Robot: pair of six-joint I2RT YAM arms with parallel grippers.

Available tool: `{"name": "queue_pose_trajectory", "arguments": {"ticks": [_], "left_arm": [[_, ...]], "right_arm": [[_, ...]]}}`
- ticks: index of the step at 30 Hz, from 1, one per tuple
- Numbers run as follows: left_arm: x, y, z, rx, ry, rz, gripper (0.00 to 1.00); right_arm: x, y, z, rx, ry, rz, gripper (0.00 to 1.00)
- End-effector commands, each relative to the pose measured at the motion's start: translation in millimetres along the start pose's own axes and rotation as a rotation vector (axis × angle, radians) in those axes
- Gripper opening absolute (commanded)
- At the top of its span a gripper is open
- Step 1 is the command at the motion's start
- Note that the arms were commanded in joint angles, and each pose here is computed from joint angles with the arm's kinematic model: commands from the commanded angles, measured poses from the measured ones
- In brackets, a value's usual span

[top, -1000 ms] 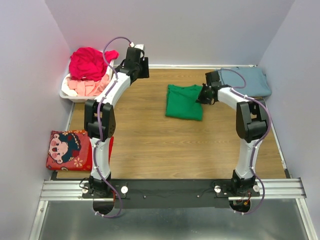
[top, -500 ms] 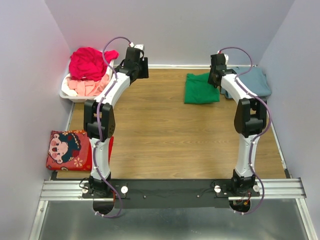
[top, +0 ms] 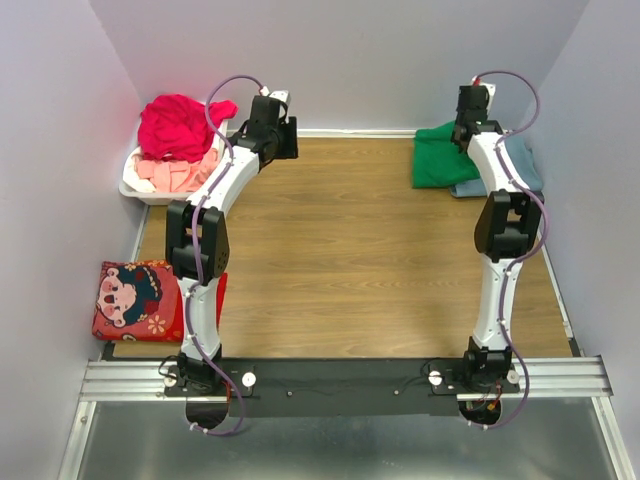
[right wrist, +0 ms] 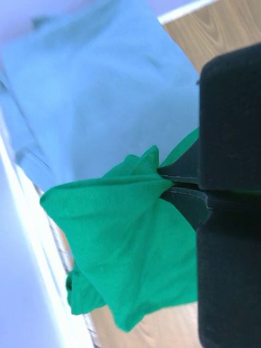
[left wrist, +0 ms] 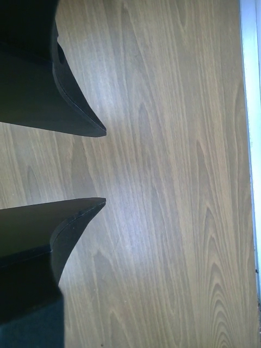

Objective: Fold and stack the t-shirts
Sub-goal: Neatly place the folded tshirt to the corner

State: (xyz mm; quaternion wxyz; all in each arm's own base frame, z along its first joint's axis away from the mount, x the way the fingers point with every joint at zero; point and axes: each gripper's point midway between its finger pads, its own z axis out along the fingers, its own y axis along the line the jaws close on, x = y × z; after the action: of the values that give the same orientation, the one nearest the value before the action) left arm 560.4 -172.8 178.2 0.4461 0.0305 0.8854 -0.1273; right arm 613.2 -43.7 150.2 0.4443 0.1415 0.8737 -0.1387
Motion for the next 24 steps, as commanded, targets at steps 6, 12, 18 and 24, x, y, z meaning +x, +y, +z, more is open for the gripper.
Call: {"name": "queue_pose_trajectory", "arguments": {"ticks": [6,12,18,24], "left_arm": [[-10,-4,-11,0.034,-0.023,0.012,0.57],[-7,-2,-10,0.026,-0.014,0.012,0.57],[-3,0,-6,0.02,-0.001,0.012,0.57],[-2,0,-1,0.017,0.014,0.013,0.57]], "right_arm": [[-37,-53,22,0.122,-0.071,0.023,0.01],[-43,-100,30,0.237,-0.086,0.102,0.01],[-47,-137,40,0.313,-0.102,0.162,0.01],[-21,-136,69,0.311,-0.056,0.154,0.01]]}}
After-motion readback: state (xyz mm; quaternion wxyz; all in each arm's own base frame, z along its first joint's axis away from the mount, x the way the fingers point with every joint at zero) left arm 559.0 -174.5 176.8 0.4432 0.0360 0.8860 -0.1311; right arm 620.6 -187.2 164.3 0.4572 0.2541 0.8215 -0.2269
